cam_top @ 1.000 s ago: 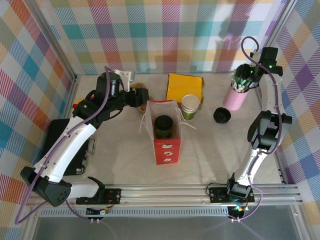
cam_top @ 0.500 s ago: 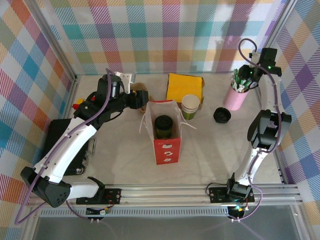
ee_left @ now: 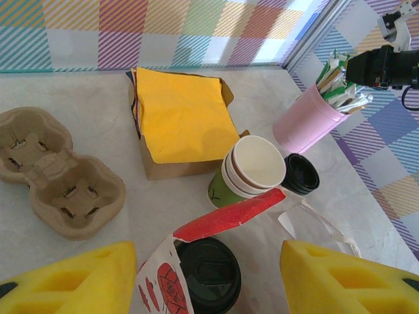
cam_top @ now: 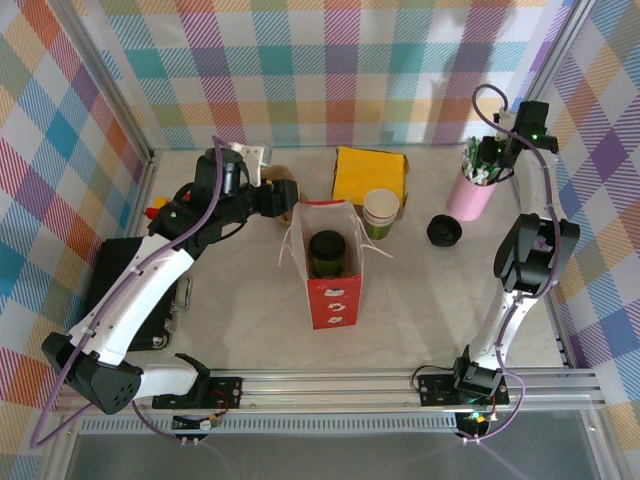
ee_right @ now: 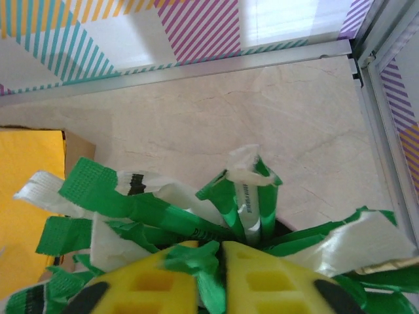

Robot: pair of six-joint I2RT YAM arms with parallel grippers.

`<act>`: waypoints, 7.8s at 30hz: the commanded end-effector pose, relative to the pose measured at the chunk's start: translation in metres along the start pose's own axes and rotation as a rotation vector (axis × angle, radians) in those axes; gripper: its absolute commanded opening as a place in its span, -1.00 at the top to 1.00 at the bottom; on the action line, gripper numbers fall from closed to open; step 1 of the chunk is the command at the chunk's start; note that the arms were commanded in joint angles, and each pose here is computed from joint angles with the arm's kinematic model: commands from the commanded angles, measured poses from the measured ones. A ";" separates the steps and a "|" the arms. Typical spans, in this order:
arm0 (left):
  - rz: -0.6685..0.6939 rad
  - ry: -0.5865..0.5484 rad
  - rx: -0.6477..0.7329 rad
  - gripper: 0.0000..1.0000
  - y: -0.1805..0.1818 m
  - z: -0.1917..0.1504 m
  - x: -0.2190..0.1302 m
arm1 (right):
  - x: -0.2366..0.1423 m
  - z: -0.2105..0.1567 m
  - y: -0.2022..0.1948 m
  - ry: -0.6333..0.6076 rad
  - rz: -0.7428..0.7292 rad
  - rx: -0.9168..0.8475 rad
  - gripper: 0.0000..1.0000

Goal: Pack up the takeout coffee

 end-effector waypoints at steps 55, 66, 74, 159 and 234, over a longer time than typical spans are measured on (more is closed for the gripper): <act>0.099 -0.118 -0.025 -0.21 0.017 -0.008 -0.054 | -0.297 -0.041 0.358 -0.356 0.946 -0.500 0.90; 0.103 -0.092 -0.032 -0.21 0.019 -0.011 -0.047 | -0.273 -0.094 0.378 -0.313 0.992 -0.626 0.55; 0.093 -0.089 -0.042 -0.21 0.017 -0.010 -0.047 | -0.295 -0.063 0.360 -0.319 0.907 -0.544 0.11; 0.121 -0.049 -0.049 -0.15 0.009 -0.030 -0.060 | 0.174 -0.018 0.237 0.231 0.123 -0.147 -0.01; -0.031 0.096 -0.116 -0.04 0.003 -0.062 -0.015 | -0.250 -0.038 0.371 0.177 0.784 0.109 1.00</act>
Point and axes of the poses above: each hand's point on the last joint's axis, 136 mm out from that joint toward the fingers, its own x axis out along the fingers, its own y axis along the line the jaws close on, z = x × y, the point moved 7 cm from there along -x, back along the fingers, and after that the axes turned 14 degrees about -x, right-handed, at the moved point
